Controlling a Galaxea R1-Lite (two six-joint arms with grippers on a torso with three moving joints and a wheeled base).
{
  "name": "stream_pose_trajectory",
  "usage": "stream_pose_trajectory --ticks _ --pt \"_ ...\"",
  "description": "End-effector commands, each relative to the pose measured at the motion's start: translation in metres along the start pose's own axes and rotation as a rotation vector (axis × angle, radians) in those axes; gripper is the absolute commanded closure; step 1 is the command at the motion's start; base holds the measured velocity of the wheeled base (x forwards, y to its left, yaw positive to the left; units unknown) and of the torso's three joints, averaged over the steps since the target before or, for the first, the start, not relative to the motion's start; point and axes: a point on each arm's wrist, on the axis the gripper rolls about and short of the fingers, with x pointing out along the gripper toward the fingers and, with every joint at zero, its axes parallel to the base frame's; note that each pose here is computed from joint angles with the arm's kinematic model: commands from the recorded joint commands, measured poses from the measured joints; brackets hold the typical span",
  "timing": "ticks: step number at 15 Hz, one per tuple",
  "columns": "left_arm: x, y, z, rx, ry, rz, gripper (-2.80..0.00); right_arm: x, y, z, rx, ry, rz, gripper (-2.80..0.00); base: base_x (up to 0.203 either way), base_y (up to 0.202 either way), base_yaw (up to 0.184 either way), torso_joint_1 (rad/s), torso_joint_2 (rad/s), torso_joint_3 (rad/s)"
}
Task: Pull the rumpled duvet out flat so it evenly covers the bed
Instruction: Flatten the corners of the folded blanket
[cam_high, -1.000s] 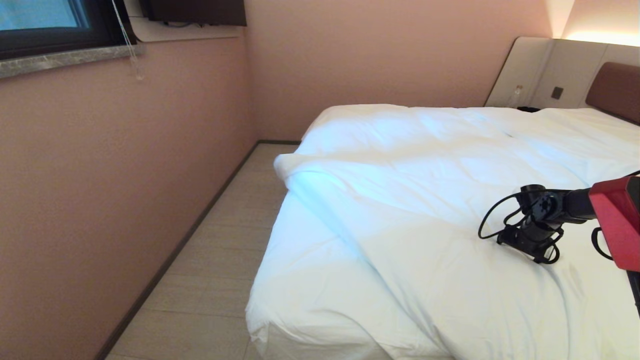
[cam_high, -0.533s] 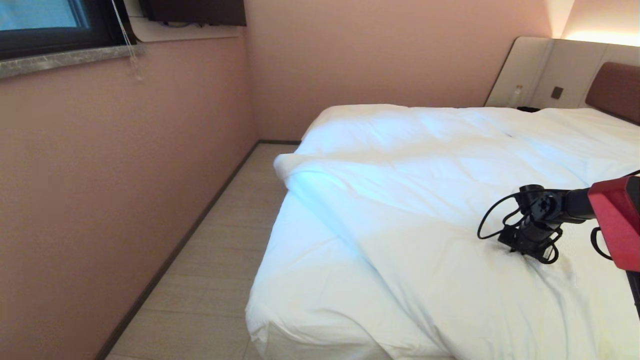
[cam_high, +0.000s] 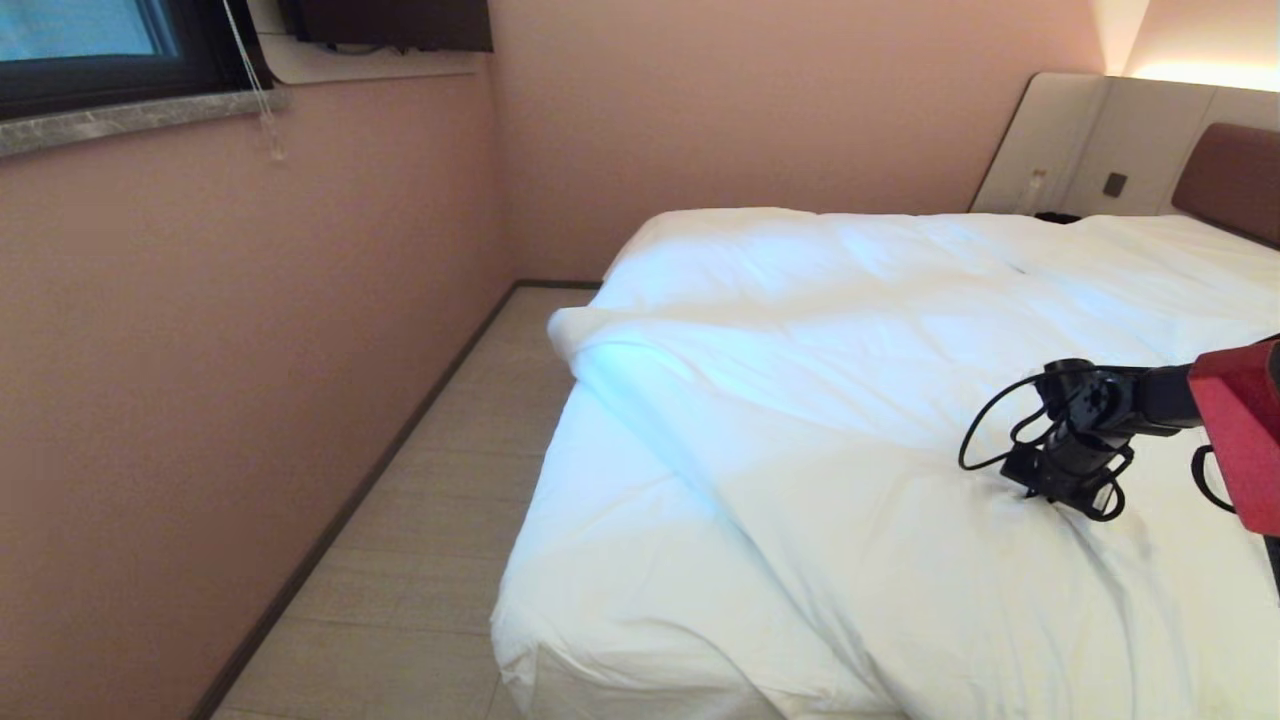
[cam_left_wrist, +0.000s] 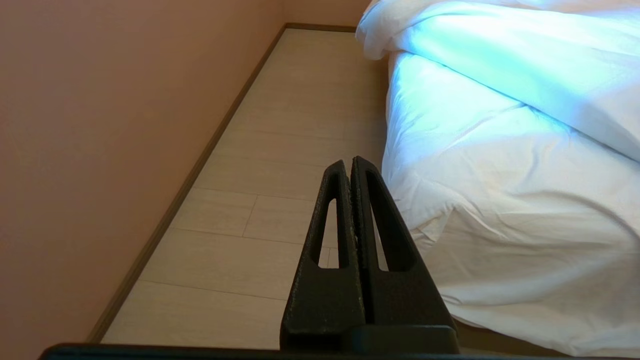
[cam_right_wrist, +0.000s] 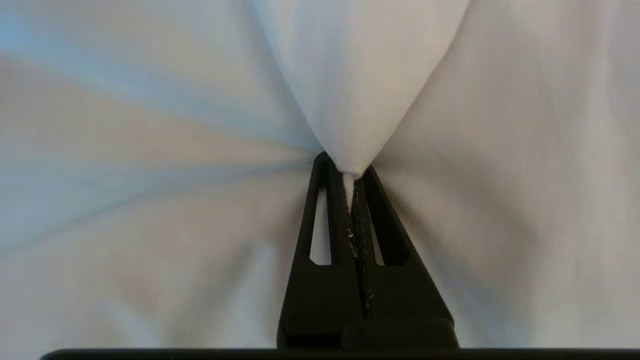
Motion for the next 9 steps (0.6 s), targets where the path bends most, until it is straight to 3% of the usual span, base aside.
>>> stream_pose_trajectory --ticks 1,5,9 --pt "0.0 0.0 0.0 -0.001 0.0 0.001 0.0 -0.029 0.006 0.003 0.008 0.003 0.025 0.0 0.0 0.0 0.0 0.0 0.0 0.0" --pt "0.0 0.0 0.0 -0.001 0.0 0.001 0.0 -0.075 0.025 -0.004 0.011 0.057 0.129 0.0 0.0 0.0 0.0 0.0 0.0 0.0" --pt "0.0 0.0 0.0 -0.001 0.0 0.001 0.0 -0.127 0.044 -0.021 -0.021 0.187 0.284 0.0 0.0 0.0 0.0 0.0 0.0 0.0"
